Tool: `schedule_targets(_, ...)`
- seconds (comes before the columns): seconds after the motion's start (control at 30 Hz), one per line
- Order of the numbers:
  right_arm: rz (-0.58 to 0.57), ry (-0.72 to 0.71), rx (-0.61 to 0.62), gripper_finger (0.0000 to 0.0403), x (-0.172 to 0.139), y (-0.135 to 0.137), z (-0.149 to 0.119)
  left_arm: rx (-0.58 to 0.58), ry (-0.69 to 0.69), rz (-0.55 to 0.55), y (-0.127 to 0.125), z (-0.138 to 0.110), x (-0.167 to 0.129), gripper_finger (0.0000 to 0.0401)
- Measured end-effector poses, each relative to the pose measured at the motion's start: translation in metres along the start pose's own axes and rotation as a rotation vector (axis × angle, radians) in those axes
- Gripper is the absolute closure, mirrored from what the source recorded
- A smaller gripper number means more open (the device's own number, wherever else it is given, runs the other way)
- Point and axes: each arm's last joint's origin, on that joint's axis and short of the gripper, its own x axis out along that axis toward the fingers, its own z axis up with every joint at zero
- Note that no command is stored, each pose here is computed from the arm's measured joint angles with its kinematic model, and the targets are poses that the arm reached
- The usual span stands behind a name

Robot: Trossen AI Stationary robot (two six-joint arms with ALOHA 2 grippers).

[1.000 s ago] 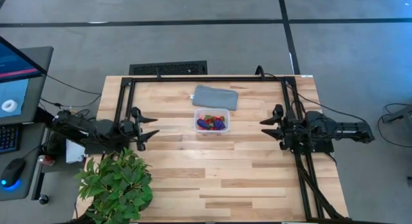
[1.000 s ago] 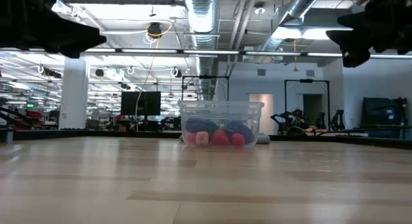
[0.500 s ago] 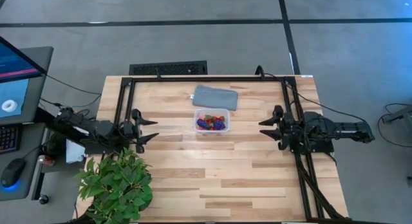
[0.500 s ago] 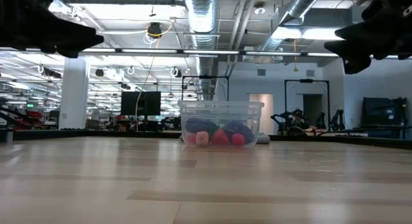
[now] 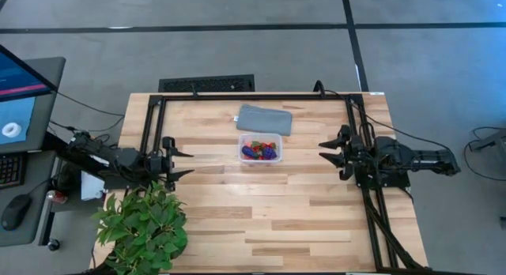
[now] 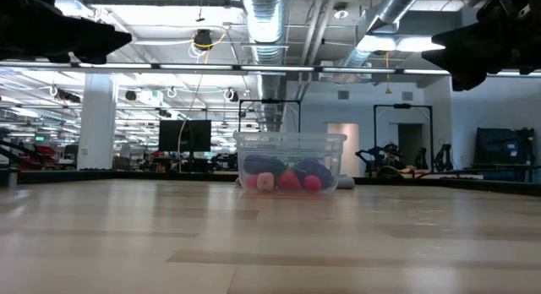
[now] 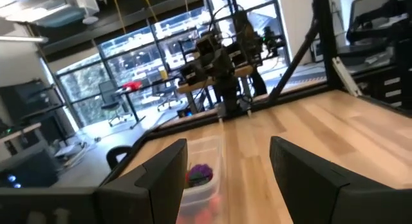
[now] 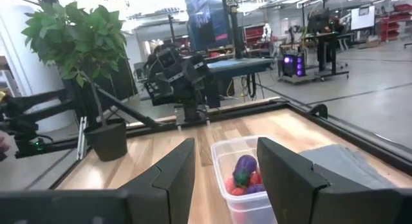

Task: Pick and placing Produce into tupperware
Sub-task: Return to Home Position

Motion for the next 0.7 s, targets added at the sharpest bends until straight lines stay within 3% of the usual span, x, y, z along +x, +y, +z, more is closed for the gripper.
schedule_targets(0.4, -0.006, 0.169, -0.023, 0.0212, -0.001, -0.001, -0.016, -0.038, 0.0, -0.117, -0.004, -0.002, 0.0, 0.0189)
schedule_targets(0.7, -0.007, 0.179, -0.05, 0.0212, -0.002, -0.002, -0.017, 0.013, -0.007, -0.143, -0.005, -0.003, 0.0, 0.0189)
